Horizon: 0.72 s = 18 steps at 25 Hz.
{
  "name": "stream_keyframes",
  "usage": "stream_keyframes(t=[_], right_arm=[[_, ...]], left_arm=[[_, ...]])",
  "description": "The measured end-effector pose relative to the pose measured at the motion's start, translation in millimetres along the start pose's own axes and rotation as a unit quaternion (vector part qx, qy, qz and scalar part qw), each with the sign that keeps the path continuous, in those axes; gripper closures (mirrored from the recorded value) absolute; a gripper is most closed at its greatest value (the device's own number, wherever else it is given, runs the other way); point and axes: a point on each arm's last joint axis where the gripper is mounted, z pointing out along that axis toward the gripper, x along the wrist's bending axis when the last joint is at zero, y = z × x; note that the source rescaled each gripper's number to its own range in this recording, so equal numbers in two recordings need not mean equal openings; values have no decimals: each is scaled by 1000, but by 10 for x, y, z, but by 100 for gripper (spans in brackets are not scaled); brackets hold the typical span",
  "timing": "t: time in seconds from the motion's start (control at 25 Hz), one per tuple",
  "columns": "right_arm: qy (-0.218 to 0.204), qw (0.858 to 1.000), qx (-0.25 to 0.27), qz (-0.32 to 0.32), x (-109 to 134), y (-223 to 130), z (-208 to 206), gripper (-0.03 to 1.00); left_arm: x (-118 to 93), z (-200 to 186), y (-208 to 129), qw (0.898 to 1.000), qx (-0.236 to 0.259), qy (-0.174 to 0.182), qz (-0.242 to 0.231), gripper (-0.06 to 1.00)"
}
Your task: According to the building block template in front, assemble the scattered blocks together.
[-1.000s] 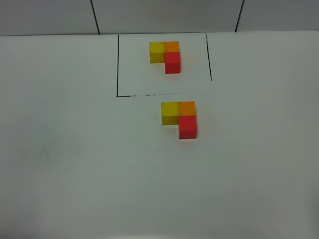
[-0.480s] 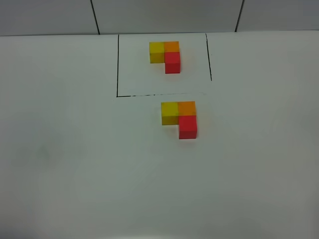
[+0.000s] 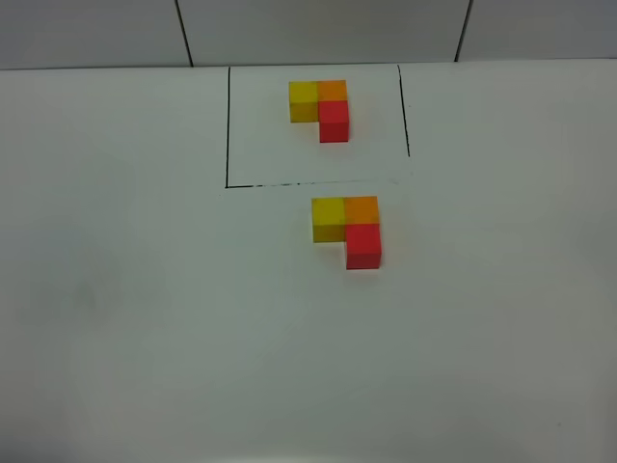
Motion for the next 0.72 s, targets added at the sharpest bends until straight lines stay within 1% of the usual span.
stream_keyframes(t=[0.72], right_arm=[[4,1000,0,-3,0,0,0,19]], left_arm=[[0,0,0,1000,0,0,0,15]])
